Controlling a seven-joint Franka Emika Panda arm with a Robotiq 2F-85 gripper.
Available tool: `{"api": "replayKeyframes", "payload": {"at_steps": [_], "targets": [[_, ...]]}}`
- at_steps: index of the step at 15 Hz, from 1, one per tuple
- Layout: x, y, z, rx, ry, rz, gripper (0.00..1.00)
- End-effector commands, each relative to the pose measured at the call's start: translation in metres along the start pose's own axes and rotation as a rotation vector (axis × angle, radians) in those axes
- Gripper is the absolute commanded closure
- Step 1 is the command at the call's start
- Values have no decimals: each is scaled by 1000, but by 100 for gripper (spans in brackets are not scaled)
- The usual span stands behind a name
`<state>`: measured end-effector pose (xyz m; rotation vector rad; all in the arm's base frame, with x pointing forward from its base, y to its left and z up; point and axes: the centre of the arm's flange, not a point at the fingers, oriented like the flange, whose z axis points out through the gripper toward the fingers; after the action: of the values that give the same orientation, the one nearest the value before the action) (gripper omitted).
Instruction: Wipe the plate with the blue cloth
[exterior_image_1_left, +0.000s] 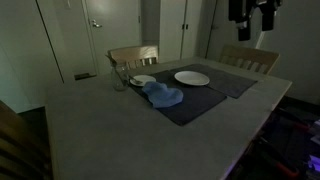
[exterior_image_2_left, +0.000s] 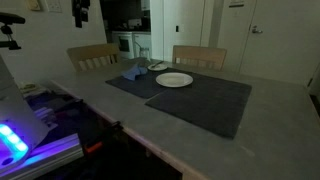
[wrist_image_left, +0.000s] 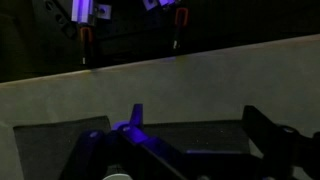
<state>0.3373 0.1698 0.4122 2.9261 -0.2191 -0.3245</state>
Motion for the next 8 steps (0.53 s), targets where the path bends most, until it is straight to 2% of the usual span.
{"api": "replayKeyframes", "payload": {"at_steps": [1,8], "targets": [[0,0,0,0,0,0,0],[44,-14,6,41,86,-58,0]]}}
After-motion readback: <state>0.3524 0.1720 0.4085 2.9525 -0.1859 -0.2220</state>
